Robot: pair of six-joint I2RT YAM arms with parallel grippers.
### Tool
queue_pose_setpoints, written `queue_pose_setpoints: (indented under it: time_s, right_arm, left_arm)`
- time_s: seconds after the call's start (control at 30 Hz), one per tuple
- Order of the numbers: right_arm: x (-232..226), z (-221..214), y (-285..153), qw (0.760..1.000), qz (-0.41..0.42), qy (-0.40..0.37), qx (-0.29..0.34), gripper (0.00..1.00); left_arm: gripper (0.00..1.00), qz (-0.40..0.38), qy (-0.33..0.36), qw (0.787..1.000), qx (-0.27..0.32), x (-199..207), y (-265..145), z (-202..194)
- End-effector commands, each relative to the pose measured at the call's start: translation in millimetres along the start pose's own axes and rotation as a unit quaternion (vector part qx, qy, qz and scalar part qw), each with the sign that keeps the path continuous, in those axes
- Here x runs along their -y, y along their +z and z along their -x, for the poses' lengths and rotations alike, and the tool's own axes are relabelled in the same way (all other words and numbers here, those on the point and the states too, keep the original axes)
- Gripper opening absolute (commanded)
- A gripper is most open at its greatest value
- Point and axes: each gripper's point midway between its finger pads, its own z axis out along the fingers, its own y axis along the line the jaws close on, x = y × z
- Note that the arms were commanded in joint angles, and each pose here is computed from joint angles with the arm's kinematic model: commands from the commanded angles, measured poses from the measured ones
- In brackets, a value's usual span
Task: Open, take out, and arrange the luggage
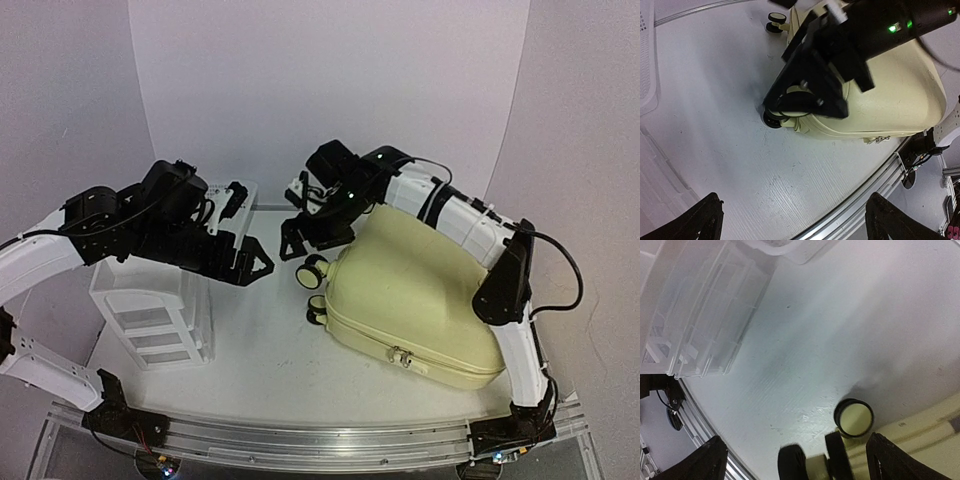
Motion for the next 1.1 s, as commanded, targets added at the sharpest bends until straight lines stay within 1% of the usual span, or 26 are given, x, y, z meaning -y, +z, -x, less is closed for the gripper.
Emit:
queue_pose_setpoints:
  time_s: [0.0,0.07,0.17,0.2,0.23,0.27,0.33,0.43,0.47,0.53,0.63,0.67,0.77,0.87,1.0,1.07]
  right_arm:
    - [45.3,43.8,-157.5,0.982,-0.11,0.025,0.153,0.98]
    - [63.3,45.1,-200.4,0.966,-0.17,0.019,0.192,0.98]
    - [99.6,29.9,-252.9,0.937,-0.27,0.031,0.22,0.98]
    - [119.3,18.8,-272.5,0.923,-0.307,0.053,0.226,0.98]
    - [148.7,2.1,-290.3,0.907,-0.342,0.096,0.228,0.98]
    - [169.5,-16.2,-301.3,0.896,-0.359,0.133,0.226,0.98]
    - [205.6,-56.2,-319.9,0.875,-0.377,0.207,0.221,0.98]
    - [236.7,-110.8,-336.9,0.846,-0.388,0.293,0.219,0.98]
    - [246.6,-131.4,-334.8,0.837,-0.388,0.325,0.211,0.98]
    - [258.7,-165.5,-332.0,0.821,-0.373,0.381,0.206,0.98]
    - [270.6,-209.8,-326.3,0.793,-0.317,0.47,0.221,0.98]
    - [273.2,-221.1,-323.1,0.785,-0.299,0.493,0.228,0.98]
    - [277.6,-237.2,-314.4,0.764,-0.231,0.542,0.265,0.98]
    - [278.7,-231.6,-296.5,0.75,-0.135,0.578,0.291,0.98]
    - [283.9,-205.3,-268.5,0.738,-0.011,0.589,0.329,0.98]
    - [286.9,-198.4,-259.2,0.739,0.008,0.584,0.336,0.98]
  left_arm:
    - [0.99,0.006,-0.009,1.0,0.019,-2.7,-7.6,7.5]
    - [0.99,0.005,-0.009,1.0,0.016,-2.1,-5.1,6.7]
    - [0.99,-0.002,-0.004,1.0,0.005,2.6,1.6,6.0]
    - [0.99,-0.007,-0.001,1.0,0.0,5.4,4.5,5.5]
    - [1.0,-0.013,0.001,1.0,-0.005,8.2,7.1,5.6]
    - [1.0,-0.014,0.003,1.0,-0.009,9.7,10.3,5.3]
    - [0.99,-0.02,0.008,1.0,-0.015,13.5,16.2,5.4]
    - [0.99,-0.032,0.015,0.999,-0.031,20.4,26.9,3.6]
    - [0.99,-0.036,0.018,0.999,-0.035,22.6,29.8,3.5]
    - [1.0,-0.039,0.022,0.998,-0.041,25.7,35.3,4.4]
    - [1.0,-0.043,0.025,0.998,-0.044,29.8,41.6,7.3]
    - [1.0,-0.045,0.027,0.998,-0.046,31.0,43.8,7.8]
    - [0.99,-0.052,0.029,0.997,-0.049,34.9,49.1,8.5]
    - [0.99,-0.057,0.031,0.996,-0.055,37.3,54.6,6.9]
    - [1.0,-0.053,0.029,0.996,-0.064,35.8,65.9,2.9]
    - [0.99,-0.049,0.026,0.996,-0.065,35.0,72.1,2.3]
